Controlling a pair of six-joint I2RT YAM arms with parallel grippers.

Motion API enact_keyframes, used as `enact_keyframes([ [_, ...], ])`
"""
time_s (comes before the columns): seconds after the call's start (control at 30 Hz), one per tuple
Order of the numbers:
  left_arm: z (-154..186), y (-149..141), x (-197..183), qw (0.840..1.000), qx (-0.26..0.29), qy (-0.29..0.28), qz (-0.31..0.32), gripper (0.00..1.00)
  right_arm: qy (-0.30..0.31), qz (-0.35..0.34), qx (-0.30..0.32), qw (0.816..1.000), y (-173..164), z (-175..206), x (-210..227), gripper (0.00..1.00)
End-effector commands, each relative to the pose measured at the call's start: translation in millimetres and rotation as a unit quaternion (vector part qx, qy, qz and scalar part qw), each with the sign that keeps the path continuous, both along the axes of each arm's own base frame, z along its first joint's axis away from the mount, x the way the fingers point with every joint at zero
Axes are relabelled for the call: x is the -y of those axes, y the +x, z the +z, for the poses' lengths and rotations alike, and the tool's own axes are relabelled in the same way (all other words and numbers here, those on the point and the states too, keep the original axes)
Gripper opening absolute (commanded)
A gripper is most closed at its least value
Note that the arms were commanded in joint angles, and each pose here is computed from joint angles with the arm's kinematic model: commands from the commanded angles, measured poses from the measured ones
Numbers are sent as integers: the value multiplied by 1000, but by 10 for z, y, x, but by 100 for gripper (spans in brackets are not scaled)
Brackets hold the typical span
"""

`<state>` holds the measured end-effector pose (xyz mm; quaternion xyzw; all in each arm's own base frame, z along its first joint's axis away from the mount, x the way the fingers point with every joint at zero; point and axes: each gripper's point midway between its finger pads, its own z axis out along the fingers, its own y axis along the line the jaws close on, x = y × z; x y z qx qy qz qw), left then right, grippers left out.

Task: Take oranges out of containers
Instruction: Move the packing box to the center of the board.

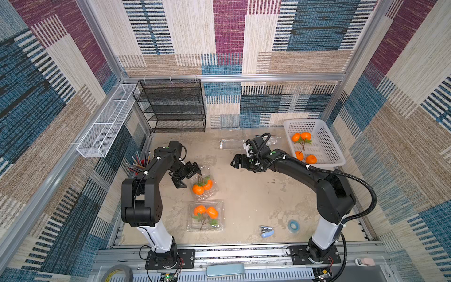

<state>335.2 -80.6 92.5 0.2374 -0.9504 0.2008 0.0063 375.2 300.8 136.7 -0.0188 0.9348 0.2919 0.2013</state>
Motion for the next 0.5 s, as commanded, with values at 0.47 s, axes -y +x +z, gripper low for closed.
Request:
enact_keyframes([
  [0.47,238,538,1450,989,66,-99,-91,99,60,-78,-28,995,-115,48,432,99],
])
